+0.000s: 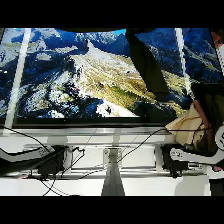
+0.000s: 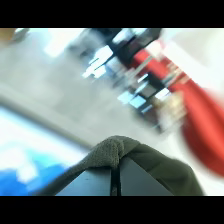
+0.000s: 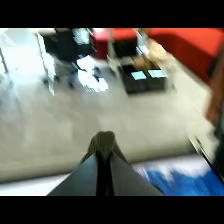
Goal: Fold the clothes and pants, and hang the long-sleeved shirts on hangers.
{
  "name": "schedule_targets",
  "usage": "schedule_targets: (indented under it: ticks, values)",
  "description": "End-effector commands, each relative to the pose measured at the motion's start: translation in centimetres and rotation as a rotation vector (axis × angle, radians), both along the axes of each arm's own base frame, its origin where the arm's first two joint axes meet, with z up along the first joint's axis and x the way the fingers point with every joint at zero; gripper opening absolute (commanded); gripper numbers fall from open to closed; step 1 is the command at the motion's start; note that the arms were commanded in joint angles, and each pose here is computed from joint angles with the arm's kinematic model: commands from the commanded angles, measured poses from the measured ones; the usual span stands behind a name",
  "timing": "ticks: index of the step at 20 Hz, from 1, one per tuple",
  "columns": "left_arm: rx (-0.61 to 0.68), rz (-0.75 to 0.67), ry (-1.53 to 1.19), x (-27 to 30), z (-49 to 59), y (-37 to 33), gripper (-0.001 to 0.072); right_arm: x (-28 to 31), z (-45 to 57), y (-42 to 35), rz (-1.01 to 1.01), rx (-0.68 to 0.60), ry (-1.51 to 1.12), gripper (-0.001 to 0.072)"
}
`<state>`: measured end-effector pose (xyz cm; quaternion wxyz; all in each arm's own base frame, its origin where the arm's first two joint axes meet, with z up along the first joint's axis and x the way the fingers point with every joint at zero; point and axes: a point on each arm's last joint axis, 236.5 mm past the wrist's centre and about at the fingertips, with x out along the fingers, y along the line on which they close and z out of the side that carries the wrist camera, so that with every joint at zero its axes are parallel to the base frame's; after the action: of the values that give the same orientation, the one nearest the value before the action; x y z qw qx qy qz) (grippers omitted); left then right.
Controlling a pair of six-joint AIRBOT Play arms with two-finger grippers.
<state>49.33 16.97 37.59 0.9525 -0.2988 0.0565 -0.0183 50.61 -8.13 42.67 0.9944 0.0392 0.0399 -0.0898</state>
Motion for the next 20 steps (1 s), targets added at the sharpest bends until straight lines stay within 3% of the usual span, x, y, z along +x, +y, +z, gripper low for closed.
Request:
schedule_targets:
  ticks: [1,2,4,8,14,20]
  values:
    - [0.208,0.054,0.415,-3.6,-9.7,4.1,0.0019,-5.5,-7.8,-2.2,-0.075,0.076,0.362,0.0035]
    - [0.228,0.076,0.524,-4.6,-12.9,5.4,0.0019,-6.5,-11.0,-2.4,-0.089,0.086,0.473,0.0035]
    - [0.142,0.083,0.646,-5.8,-18.8,6.4,0.0019,-8.1,-16.0,-2.5,-0.102,0.089,0.607,0.0035]
    - [0.128,-0.027,0.831,-9.7,-29.0,5.2,0.0019,-13.7,-24.3,-1.3,-0.096,0.116,0.779,0.0035]
    - [0.157,-0.234,1.099,-19.7,-39.1,3.8,0.0021,-29.4,-36.3,2.0,-0.098,0.198,1.210,0.0035]
    - [0.171,-0.178,1.263,-25.5,-40.8,7.2,0.0021,-38.6,-40.2,3.9,-0.046,0.216,1.572,0.0035]
